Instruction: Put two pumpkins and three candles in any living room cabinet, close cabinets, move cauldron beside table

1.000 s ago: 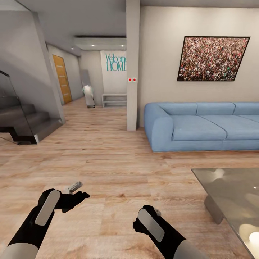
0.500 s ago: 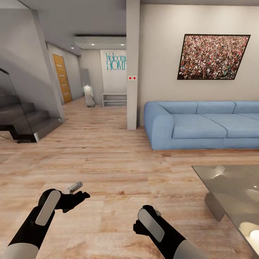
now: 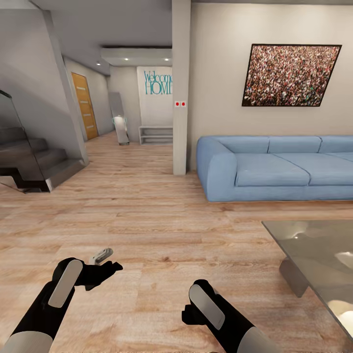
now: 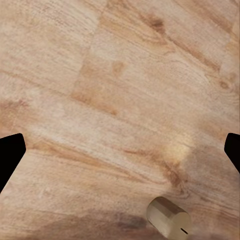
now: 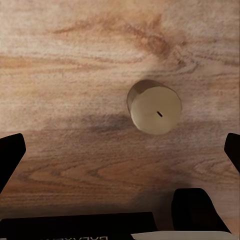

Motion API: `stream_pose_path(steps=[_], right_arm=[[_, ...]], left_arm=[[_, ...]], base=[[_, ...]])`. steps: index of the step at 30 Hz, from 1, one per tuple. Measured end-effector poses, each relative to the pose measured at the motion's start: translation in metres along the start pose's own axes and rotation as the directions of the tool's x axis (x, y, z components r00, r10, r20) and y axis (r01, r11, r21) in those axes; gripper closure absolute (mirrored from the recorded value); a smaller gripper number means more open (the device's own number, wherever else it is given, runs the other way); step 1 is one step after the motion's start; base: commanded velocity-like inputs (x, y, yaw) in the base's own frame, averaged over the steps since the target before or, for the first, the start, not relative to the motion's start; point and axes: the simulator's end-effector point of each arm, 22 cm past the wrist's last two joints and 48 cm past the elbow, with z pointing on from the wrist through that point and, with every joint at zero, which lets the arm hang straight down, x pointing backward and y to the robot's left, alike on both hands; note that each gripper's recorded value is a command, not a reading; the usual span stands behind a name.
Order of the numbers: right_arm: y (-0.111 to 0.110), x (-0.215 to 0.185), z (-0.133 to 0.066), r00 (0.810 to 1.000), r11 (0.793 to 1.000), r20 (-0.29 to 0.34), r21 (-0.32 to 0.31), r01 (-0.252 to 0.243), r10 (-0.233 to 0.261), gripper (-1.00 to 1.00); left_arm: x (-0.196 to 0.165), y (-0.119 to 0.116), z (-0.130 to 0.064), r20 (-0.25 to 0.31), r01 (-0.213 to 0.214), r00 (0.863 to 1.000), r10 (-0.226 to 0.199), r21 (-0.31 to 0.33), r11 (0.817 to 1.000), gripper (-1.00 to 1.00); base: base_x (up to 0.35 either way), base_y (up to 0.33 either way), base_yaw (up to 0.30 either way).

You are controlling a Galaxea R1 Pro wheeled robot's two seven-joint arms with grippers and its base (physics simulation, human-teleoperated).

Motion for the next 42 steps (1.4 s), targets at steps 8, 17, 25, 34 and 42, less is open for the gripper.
stream_pose_path(steps=[8,17,25,34,42], right_arm=[[0.001,0.007,0.017,1.000,1.000,0.001,-0.003,0.000,0.000,-1.00],[0.002,0.015,0.035,1.000,1.000,-0.007,0.000,0.001,-0.001,-1.00],[0.002,0.023,0.049,0.999,1.000,-0.039,0.002,0.002,-0.002,-1.00],[0.002,0.031,0.063,0.997,1.000,-0.075,0.002,0.004,-0.004,-1.00],[0.003,0.040,0.076,0.994,1.000,-0.107,0.001,0.006,-0.006,-1.00]], left_arm=[[0.010,0.009,0.013,-0.001,0.001,1.000,-0.001,-0.001,1.000,-1.00],[0.022,0.019,0.028,-0.008,0.001,1.000,-0.001,-0.004,1.000,-1.00],[0.030,0.027,0.042,-0.036,0.007,0.999,-0.008,-0.021,1.000,-1.00],[0.041,0.036,0.057,-0.068,0.013,0.998,-0.016,-0.040,0.999,-1.00],[0.050,0.045,0.070,-0.094,0.017,0.995,-0.023,-0.056,0.998,-1.00]], base=[[0.000,0.000,0.000],[0.000,0.000,0.000],[0.000,0.000,0.000],[0.000,0.000,0.000],[-0.127,0.000,0.000]])
